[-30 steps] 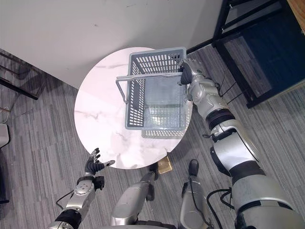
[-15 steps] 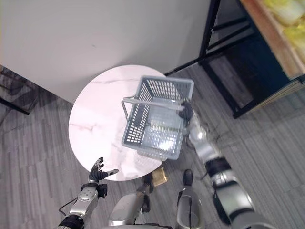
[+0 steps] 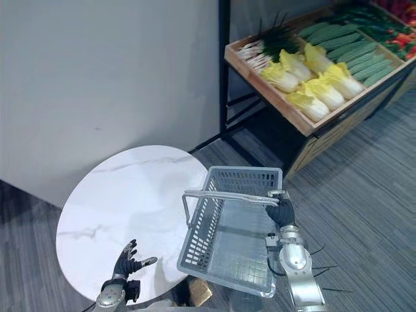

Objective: Pick vegetable in the basket

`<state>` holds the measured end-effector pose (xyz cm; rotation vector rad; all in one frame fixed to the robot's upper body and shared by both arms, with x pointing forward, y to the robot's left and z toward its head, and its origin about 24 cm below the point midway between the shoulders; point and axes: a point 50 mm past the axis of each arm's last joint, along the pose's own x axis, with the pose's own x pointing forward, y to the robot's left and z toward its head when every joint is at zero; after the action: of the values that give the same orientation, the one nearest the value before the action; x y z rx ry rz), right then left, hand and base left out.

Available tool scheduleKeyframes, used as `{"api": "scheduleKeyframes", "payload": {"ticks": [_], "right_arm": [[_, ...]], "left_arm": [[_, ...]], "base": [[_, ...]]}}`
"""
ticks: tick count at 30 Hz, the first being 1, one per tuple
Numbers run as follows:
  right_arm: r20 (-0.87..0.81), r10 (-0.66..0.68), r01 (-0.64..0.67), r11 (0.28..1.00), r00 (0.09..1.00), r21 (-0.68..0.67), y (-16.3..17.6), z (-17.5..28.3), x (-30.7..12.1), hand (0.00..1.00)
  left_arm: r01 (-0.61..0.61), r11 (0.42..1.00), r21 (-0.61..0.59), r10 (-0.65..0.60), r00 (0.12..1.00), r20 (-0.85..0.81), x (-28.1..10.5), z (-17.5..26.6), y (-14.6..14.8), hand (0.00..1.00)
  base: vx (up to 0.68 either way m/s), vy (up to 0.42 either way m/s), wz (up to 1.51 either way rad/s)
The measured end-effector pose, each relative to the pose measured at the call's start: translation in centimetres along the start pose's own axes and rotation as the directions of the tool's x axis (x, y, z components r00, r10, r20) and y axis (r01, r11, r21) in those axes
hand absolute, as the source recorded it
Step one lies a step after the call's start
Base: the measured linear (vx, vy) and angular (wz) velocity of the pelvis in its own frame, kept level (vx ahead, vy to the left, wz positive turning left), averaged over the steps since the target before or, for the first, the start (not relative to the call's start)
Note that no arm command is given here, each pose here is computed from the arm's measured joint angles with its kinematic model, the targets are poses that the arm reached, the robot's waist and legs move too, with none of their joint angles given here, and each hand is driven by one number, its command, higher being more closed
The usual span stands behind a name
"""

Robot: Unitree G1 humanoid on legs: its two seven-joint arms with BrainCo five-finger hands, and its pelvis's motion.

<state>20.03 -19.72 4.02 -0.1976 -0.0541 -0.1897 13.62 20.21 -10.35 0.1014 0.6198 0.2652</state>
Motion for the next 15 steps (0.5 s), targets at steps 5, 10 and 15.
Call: {"api": "scheduleKeyframes", "payload": {"ticks": [5, 10, 15], "right_arm": [[0.028, -0.062, 0.058, 0.992, 0.998, 0.112, 0.1, 0.9, -0.2, 1.00], [-0.007, -0.102, 0.102, 0.990, 0.995, 0.100, -1.0, 0.2, -1.1, 1.00], [-0.060, -0.164, 0.169, 0.979, 0.985, 0.112, -2.0, -1.1, -0.6, 1.00]], "left_arm": [[-0.012, 0.999, -0.037, 0.018, 0.986, 0.167, 0.8, 4.2, 0.1, 0.00], [-0.012, 0.999, -0.038, 0.020, 0.977, 0.214, 0.9, 5.4, 0.3, 0.00], [0.008, 0.993, -0.116, 0.014, 0.983, 0.186, 0.5, 4.9, -1.3, 0.00]], "base": [[-0.08, -0.016, -0.30], [-0.03, -0.124, 0.49], [-0.12, -0.129, -0.05]]}}
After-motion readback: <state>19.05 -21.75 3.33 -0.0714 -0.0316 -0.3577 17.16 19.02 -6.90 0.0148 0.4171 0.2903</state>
